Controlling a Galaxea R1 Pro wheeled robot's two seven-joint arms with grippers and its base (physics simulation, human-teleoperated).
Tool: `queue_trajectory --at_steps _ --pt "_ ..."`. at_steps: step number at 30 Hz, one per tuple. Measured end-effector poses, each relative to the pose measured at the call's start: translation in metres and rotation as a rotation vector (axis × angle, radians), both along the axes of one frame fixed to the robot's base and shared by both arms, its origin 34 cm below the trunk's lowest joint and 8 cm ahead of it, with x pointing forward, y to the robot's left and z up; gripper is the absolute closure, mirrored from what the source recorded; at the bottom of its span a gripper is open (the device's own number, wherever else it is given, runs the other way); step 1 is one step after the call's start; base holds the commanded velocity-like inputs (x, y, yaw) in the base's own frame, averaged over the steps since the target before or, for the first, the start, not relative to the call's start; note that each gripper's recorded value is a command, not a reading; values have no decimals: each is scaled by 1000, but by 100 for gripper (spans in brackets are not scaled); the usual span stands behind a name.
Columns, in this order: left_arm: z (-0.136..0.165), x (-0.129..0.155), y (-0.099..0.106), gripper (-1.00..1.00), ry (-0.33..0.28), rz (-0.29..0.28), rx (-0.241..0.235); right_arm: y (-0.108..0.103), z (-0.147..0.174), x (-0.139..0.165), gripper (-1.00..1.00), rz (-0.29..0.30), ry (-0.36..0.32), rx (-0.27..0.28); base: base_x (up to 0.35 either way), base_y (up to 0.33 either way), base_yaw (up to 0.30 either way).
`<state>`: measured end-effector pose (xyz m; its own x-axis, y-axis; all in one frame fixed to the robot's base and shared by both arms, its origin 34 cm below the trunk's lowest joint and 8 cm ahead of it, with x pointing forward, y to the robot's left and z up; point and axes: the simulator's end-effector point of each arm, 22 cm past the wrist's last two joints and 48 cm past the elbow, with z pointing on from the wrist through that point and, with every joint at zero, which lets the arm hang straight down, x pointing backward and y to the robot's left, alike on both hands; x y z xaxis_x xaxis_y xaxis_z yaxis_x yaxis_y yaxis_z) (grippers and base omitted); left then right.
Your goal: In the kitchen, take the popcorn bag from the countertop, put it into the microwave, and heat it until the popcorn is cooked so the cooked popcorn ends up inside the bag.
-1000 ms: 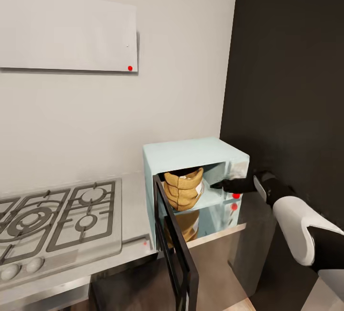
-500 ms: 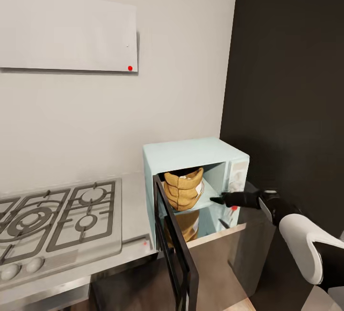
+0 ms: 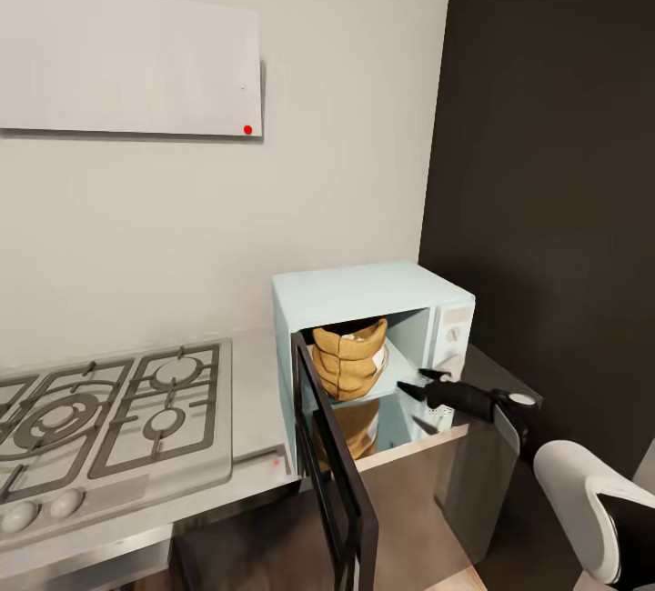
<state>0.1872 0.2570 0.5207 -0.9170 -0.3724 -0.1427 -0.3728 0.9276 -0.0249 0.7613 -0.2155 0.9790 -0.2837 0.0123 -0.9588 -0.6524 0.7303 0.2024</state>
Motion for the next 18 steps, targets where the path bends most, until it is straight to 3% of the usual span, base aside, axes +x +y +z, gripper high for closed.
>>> queue_trajectory --at_steps 6,18 --pt "0 0 0 -100 0 0 0 1 24 9 -100 -9 -59 15 0 0 0" --pt "0 0 0 -100 0 -2 0 11 18 8 -100 -10 -40 24 0 60 0"
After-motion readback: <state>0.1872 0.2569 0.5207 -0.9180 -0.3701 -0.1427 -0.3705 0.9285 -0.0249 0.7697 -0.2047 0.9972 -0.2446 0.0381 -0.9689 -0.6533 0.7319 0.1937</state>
